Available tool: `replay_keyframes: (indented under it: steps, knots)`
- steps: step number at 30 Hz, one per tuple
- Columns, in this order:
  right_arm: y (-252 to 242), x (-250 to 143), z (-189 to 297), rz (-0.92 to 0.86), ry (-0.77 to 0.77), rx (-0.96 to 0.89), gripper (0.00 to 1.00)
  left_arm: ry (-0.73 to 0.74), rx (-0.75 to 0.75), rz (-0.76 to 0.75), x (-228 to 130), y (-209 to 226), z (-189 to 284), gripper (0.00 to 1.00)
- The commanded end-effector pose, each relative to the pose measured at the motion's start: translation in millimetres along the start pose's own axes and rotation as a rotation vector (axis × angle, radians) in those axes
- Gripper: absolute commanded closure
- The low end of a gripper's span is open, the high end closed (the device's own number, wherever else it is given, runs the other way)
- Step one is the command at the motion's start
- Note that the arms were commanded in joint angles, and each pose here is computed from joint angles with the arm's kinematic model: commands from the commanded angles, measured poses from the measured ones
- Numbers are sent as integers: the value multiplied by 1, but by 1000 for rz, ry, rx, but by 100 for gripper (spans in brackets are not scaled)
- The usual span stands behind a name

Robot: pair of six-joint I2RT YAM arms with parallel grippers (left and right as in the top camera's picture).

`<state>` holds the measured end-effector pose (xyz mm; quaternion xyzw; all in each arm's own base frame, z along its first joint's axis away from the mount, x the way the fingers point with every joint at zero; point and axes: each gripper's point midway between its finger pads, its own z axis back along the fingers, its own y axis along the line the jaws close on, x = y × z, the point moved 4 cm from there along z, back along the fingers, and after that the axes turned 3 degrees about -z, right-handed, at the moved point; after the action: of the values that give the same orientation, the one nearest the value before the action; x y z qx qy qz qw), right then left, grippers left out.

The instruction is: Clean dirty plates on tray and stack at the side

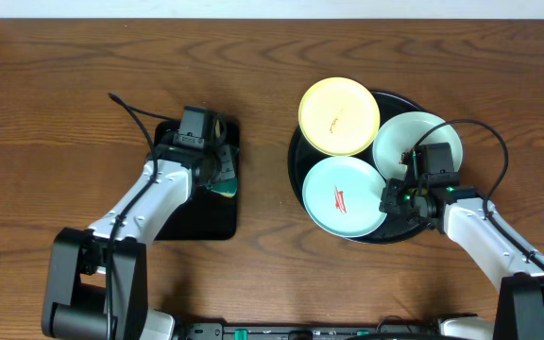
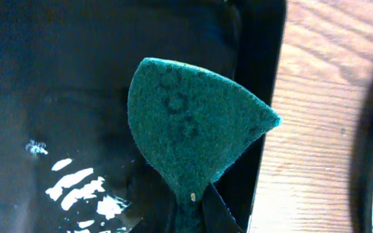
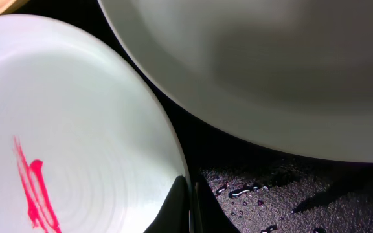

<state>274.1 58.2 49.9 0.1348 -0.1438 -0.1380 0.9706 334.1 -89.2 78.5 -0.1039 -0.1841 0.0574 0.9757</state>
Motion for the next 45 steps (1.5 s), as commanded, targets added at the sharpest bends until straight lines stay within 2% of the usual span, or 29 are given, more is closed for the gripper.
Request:
replay_keyframes:
  steps: [1,8,45]
  knots:
    - [-2,-3,-2,-3,1,-23,99,-38,-23,13,11,-11,2,93]
    - [-3,-3,-2,-4,4,-25,99,-66,-40,49,16,-15,1,93]
    - [-4,-5,-2,-5,14,-30,99,-35,-158,17,11,-39,2,92]
